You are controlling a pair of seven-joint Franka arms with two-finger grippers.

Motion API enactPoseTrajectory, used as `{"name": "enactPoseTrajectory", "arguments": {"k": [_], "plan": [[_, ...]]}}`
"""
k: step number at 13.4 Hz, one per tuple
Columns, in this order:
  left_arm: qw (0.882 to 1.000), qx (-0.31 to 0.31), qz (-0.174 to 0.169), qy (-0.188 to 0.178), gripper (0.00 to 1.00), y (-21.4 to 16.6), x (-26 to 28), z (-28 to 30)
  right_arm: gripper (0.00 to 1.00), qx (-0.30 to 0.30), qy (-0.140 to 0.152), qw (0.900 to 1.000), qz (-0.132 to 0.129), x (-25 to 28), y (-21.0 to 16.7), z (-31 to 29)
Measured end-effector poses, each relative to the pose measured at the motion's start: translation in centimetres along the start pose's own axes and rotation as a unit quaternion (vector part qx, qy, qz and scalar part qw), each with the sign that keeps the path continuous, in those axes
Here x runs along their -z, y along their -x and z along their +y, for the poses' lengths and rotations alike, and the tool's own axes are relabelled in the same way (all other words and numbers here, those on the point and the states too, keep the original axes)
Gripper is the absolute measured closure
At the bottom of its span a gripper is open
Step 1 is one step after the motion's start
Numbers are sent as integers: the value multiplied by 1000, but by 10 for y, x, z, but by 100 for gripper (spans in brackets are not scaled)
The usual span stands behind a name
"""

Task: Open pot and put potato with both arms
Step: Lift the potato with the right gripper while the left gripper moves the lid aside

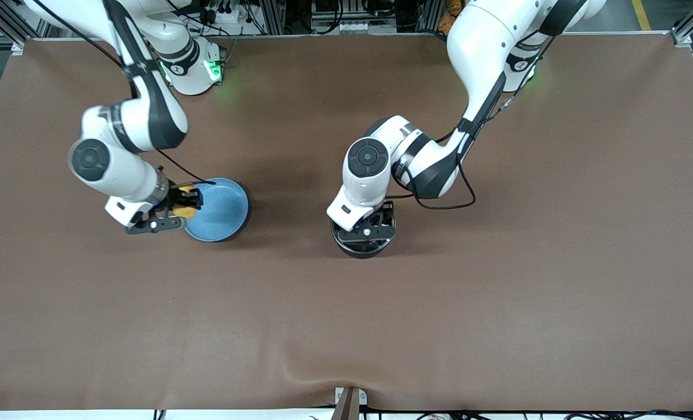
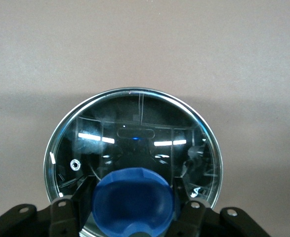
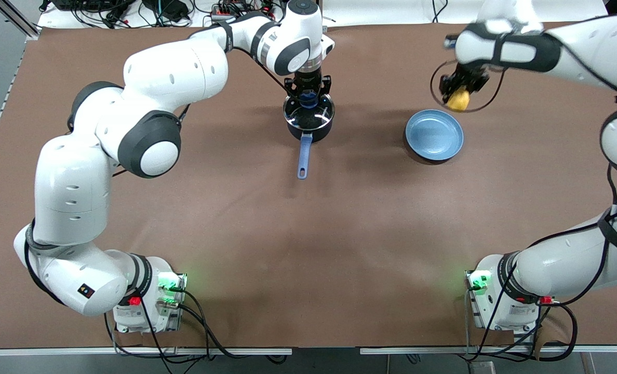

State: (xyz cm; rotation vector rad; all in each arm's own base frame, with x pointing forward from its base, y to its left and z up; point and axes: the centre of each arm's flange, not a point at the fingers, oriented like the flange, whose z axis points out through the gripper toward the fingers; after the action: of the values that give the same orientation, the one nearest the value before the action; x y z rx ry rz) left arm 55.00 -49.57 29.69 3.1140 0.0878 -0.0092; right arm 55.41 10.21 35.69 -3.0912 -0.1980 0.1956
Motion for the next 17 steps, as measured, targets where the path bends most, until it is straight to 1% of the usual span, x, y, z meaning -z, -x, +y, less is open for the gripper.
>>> {"name": "enactPoseTrajectory", "arguments": {"k": [2, 4, 6, 8, 9, 11, 12, 13, 15, 17], "plan": [[1000, 2, 7, 5, 33, -3, 24, -1, 44, 1, -2, 1000, 3, 55, 0, 2], [1000, 12, 18, 6, 33, -11, 70, -14, 44, 4, -4, 1000, 16, 103, -2, -1], [1000, 18, 19, -8, 33, -34, 122, -61, 44, 7, -5, 999, 36, 135, -6, -3], [1000, 4, 12, -22, 33, -67, 150, -129, 44, 7, -6, 999, 42, 139, -8, -4], [1000, 1, 7, -28, 33, -83, 153, -167, 44, 7, -6, 999, 41, 137, -8, -4], [999, 7, -14, -39, 33, -110, 139, -249, 44, 7, -6, 999, 40, 134, -10, -4], [999, 18, -24, -42, 33, -119, 123, -285, 44, 8, -6, 999, 40, 134, -10, -5], [998, 27, -26, -40, 33, -125, 101, -317, 44, 9, -6, 999, 43, 134, -11, -7], [999, 35, -5, -27, 33, -125, 47, -359, 44, 13, -8, 998, 55, 136, -13, -19], [999, 36, 8, -18, 33, -115, -4, -388, 44, -3, -12, 998, 65, 136, -13, -46]]}}
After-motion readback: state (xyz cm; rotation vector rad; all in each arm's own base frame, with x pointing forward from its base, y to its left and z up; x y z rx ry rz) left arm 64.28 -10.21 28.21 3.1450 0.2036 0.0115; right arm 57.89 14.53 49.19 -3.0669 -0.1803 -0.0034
